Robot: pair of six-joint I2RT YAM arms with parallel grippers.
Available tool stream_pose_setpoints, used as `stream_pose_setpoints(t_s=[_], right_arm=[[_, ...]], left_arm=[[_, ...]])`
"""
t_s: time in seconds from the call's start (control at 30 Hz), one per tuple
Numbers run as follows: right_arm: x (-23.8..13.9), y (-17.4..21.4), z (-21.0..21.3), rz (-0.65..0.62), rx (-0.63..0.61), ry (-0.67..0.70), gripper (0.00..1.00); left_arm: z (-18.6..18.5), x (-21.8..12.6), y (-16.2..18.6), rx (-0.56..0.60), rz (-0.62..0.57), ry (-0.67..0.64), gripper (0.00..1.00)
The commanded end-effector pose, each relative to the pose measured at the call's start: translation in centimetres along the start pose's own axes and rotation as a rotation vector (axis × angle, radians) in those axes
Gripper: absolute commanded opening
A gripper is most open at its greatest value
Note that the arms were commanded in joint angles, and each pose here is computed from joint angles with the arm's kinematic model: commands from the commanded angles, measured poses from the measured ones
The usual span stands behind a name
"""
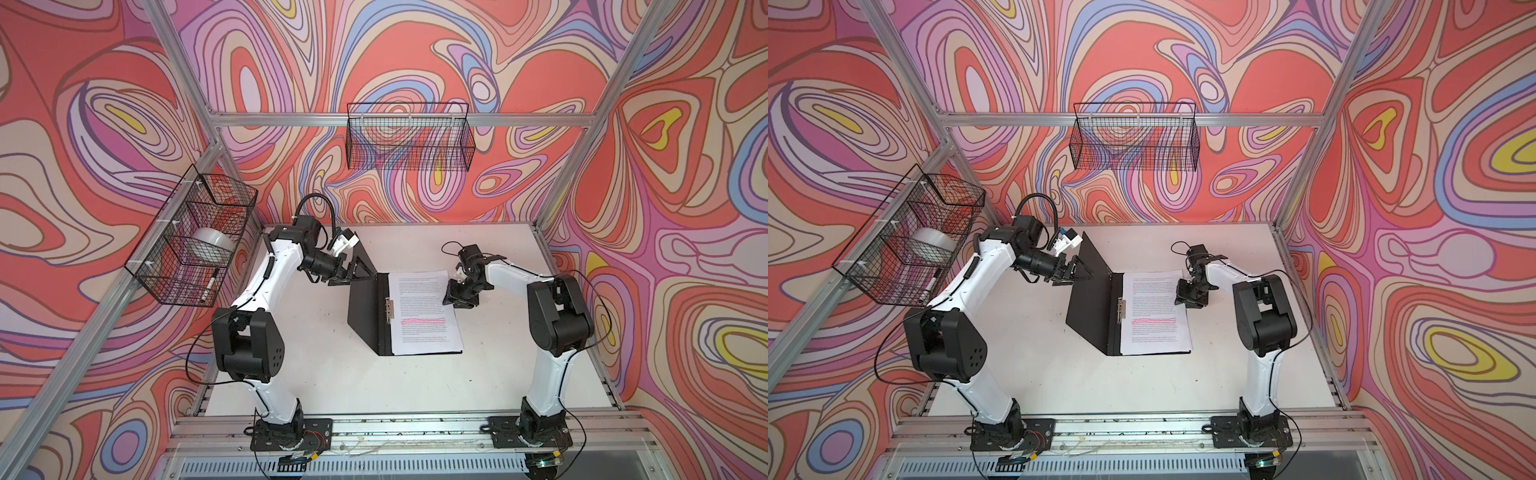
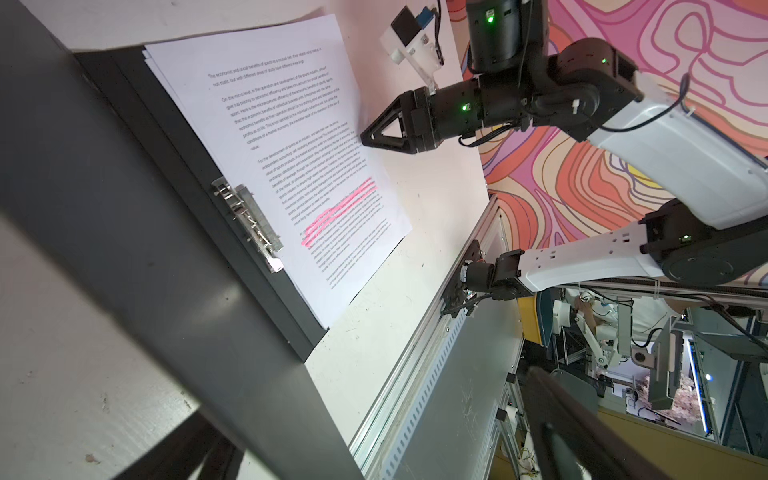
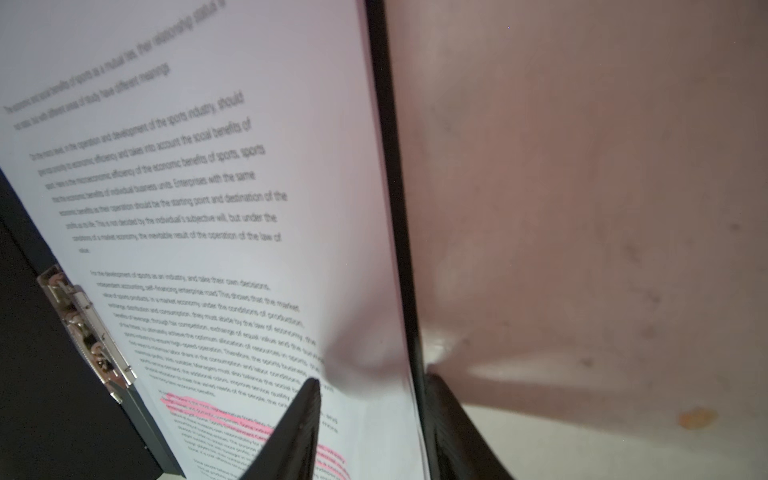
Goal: Put the files into the folder
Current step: 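Lift the black folder cover upright with the left gripper while the right holds the edge, then fold the cover over the sheets with the left gripper while the right pushes it down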
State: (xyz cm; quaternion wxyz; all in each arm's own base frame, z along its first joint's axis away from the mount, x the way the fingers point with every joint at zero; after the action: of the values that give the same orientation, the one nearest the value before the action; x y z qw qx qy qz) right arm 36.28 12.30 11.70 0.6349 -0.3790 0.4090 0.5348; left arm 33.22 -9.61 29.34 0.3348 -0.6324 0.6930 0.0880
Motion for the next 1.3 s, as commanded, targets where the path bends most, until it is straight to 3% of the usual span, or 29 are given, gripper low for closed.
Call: stream_pose_setpoints(t_s=[0.0, 0.4, 0.77, 0.87, 0.93, 1.13, 1.27], right_arm=[[3.3, 2.8, -0.6, 0.141, 0.041, 0.031, 0.44], [1.8, 1.8, 1.1, 0.028, 0.030, 0.019, 0.47], [-5.0, 1.8, 3.2, -0.088, -0.026, 0.027, 0.48], [-6.7, 1.7, 4.3, -0.116, -0.036, -0.050, 0.48], [-8.6, 1.6, 5.8, -0.151, -0.053, -0.179, 0.48], [-10.2, 0.3, 9.1, -0.166, -0.076, -0.512, 0.49], [-10.7, -0.6, 10.5, -0.172, -0.081, -0.656, 0.49]], left_arm=[[0.0, 0.5, -0.7, -0.002, 0.007, 0.013, 1.00], [-0.7, 2.2, -1.3, 0.020, 0.023, 0.006, 1.00], [-0.6, 2.6, -1.4, 0.012, 0.028, -0.040, 1.00], [-1.0, 2.8, -1.4, 0.022, 0.031, -0.030, 1.00], [-1.3, 3.0, -1.5, 0.036, 0.036, -0.024, 1.00], [-2.1, 3.4, -1.6, 0.062, 0.038, -0.013, 1.00], [-2.3, 4.0, -1.6, 0.071, 0.054, 0.000, 1.00]])
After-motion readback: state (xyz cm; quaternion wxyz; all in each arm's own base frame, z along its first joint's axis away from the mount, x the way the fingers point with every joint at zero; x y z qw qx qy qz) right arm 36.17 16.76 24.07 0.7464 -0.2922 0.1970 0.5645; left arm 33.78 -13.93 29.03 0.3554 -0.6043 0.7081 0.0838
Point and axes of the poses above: each gripper's point midway between its finger pads, its own x axis out along the fingers, its own z axis along the line the jaws close on, y = z × x, the point moved 10 cm from there along -x, back along the fingers, and after that the axes turned 1 degree about -x, right-handed, at the moved point
